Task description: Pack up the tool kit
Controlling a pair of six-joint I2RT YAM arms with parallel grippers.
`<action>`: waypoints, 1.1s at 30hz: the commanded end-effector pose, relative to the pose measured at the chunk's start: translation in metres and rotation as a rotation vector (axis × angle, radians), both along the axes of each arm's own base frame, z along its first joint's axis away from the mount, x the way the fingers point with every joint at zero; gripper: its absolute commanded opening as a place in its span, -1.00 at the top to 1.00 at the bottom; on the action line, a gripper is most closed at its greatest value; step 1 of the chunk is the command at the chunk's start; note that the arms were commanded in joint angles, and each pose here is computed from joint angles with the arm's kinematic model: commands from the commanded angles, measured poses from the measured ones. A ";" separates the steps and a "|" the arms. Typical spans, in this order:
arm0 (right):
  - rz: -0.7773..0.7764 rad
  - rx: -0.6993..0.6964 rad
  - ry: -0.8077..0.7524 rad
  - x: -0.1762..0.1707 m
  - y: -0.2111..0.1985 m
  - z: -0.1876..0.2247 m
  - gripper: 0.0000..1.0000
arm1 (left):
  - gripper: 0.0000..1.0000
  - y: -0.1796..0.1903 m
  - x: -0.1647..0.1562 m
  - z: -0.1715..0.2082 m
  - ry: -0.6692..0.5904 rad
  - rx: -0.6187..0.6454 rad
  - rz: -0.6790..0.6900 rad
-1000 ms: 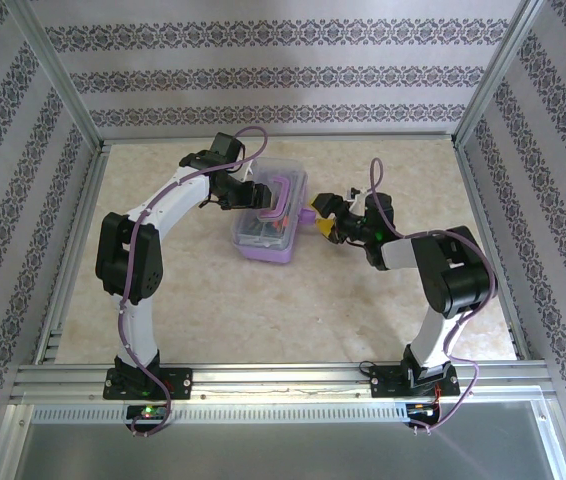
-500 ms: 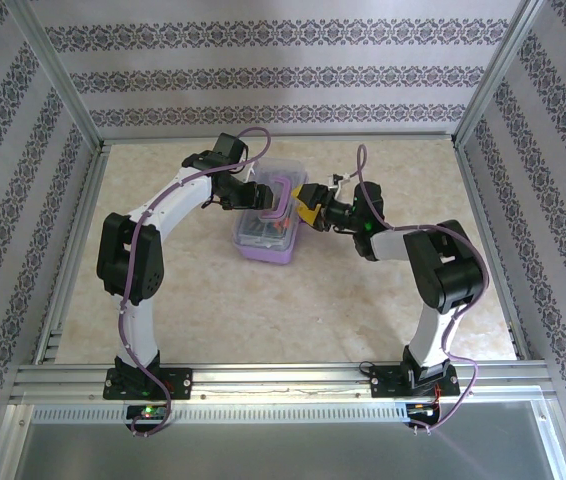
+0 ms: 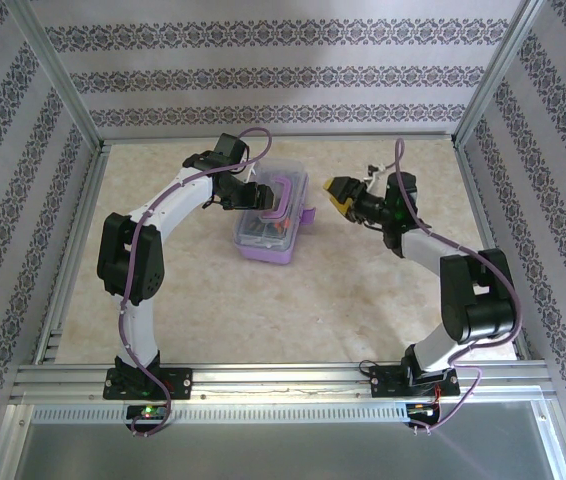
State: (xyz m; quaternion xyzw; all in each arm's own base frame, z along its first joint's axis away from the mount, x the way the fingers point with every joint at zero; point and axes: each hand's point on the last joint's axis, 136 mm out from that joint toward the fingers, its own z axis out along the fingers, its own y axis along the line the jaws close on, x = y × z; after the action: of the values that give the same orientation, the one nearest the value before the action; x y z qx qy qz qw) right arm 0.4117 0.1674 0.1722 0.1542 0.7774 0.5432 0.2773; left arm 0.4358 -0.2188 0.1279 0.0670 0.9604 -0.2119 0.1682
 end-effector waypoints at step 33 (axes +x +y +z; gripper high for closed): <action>0.152 0.035 0.213 0.005 0.056 -0.085 -0.02 | 0.20 0.020 -0.032 -0.073 0.206 0.177 -0.002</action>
State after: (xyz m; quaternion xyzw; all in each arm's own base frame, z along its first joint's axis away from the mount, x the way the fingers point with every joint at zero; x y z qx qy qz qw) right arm 0.4165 0.2187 0.0659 0.1809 0.8204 0.5254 0.1351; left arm 0.4368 -0.2173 0.1268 0.0661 0.9621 -0.2048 0.1674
